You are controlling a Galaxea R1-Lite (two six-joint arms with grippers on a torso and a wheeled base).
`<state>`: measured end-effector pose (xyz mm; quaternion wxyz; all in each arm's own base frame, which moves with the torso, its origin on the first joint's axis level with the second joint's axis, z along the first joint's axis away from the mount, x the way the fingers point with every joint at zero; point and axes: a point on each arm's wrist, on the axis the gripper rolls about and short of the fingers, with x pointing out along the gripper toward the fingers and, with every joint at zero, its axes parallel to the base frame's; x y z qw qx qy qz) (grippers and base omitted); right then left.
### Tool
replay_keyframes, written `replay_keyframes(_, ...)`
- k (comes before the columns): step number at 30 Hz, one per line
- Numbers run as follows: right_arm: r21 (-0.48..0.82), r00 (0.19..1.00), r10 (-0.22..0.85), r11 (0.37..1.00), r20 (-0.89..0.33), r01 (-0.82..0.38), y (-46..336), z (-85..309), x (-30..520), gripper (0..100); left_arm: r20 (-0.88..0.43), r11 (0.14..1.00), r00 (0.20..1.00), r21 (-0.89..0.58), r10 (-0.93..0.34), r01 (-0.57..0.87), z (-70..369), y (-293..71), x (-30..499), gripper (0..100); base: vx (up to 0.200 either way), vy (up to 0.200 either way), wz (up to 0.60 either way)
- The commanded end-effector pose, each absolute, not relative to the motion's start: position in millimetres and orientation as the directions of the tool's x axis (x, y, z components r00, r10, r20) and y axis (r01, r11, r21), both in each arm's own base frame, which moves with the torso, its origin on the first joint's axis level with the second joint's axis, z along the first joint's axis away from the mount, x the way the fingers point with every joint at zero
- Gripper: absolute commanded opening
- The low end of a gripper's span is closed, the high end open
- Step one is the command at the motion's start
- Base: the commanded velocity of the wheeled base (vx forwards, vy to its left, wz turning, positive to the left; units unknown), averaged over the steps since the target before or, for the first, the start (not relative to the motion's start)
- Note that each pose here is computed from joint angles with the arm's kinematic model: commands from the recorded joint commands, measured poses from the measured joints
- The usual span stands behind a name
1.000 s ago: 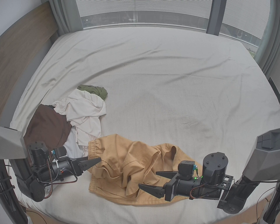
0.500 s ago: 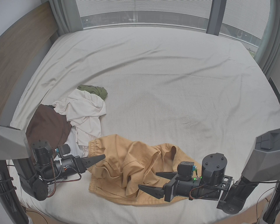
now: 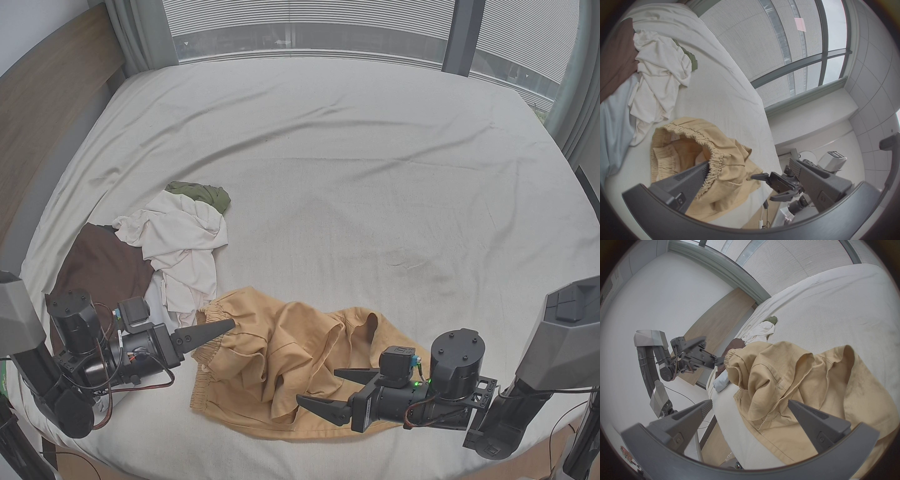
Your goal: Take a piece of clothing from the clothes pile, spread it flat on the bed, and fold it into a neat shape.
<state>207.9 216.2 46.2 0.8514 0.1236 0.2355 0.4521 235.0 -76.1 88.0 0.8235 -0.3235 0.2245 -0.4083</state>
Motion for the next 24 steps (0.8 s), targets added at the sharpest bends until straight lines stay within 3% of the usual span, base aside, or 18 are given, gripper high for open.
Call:
replay_keyframes(1, 0.424, 0.479, 0.828, 0.56, -0.291, -0.712, 216, 46, 208, 100, -0.111, 0.456, 0.558, -0.714, -0.822, 0.531, 87, -77, 233, 100, 0.0, 0.0, 0.0)
replay_keyframes(10, 0.424, 0.478, 0.827, 0.562, -0.296, -0.71, 217, 44, 208, 100, -0.193, 0.516, 0.544, -0.667, -0.816, 0.537, 59, -80, 241, 100, 0.0, 0.0, 0.0)
replay_keyframes(24, 0.424, 0.475, 0.829, 0.559, -0.296, -0.712, 217, 44, 207, 100, -0.201, 0.497, 0.51, -0.671, -0.836, 0.55, 54, -91, 242, 100, 0.0, 0.0, 0.0)
